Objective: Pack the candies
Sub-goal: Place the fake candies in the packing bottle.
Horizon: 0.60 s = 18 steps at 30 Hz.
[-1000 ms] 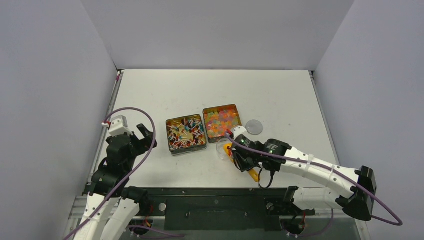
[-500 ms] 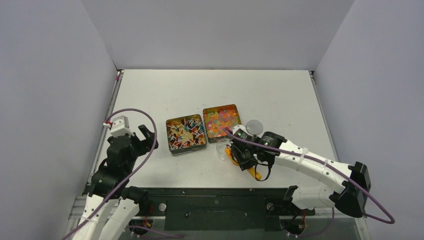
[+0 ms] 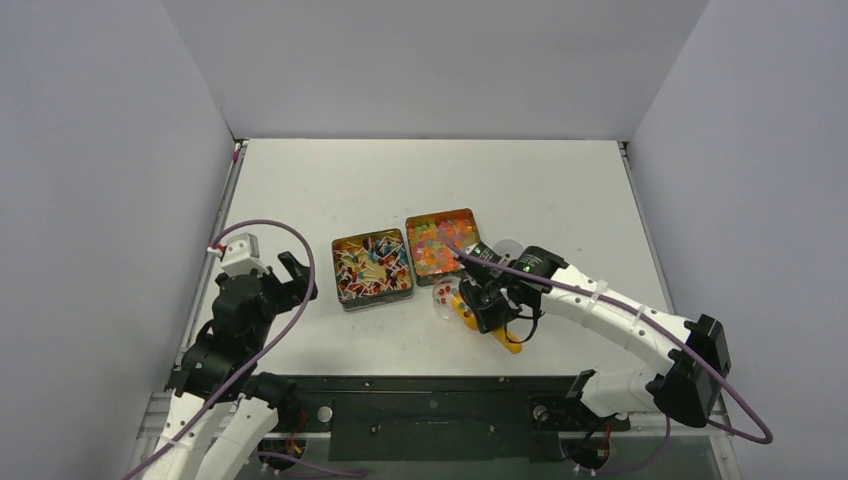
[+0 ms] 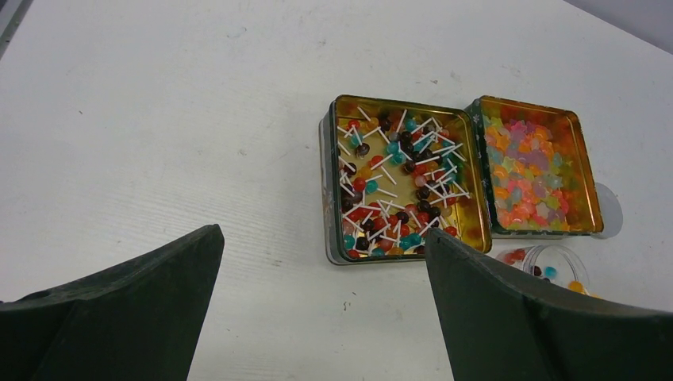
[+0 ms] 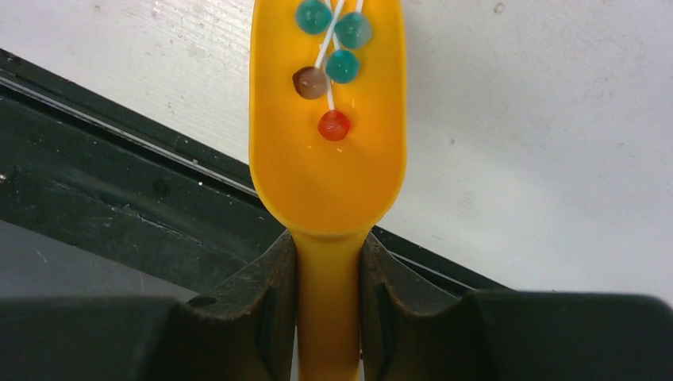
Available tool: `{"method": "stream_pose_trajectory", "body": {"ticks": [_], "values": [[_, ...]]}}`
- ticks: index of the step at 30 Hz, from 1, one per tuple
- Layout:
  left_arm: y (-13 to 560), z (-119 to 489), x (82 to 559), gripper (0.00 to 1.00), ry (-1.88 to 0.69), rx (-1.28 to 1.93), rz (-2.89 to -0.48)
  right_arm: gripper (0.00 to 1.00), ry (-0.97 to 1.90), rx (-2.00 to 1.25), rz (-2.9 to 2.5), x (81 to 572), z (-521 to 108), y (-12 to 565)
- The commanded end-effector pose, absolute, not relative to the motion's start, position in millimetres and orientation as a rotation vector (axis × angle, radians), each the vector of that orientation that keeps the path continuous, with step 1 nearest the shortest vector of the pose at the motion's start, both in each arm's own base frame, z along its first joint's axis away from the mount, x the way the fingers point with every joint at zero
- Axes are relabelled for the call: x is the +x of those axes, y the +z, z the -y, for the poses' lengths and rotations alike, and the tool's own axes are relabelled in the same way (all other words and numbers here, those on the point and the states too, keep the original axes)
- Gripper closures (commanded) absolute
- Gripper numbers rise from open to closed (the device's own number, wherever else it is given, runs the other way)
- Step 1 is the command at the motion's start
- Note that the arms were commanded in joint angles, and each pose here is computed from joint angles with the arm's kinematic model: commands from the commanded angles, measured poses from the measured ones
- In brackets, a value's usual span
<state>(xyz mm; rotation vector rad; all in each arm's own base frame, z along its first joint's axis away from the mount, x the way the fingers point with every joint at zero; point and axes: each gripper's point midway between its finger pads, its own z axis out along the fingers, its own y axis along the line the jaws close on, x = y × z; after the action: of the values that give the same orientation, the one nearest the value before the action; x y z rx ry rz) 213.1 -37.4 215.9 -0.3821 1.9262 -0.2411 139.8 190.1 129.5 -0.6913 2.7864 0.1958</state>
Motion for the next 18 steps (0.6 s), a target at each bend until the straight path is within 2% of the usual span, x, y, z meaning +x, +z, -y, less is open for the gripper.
{"method": "stream_pose_trajectory", "body": {"ticks": [1,18], "values": [[229.4,36.9,217.3,0.04,-0.249,-0.377,-1.867,1.00,0.272,-0.692,-2.805,141.0,-196.7,143.1],[229.7,40.8,215.8,0.04,-0.259,-0.354,-1.868,1.00,0.453,-0.608,-2.939,135.8,-196.5,163.3]]}}
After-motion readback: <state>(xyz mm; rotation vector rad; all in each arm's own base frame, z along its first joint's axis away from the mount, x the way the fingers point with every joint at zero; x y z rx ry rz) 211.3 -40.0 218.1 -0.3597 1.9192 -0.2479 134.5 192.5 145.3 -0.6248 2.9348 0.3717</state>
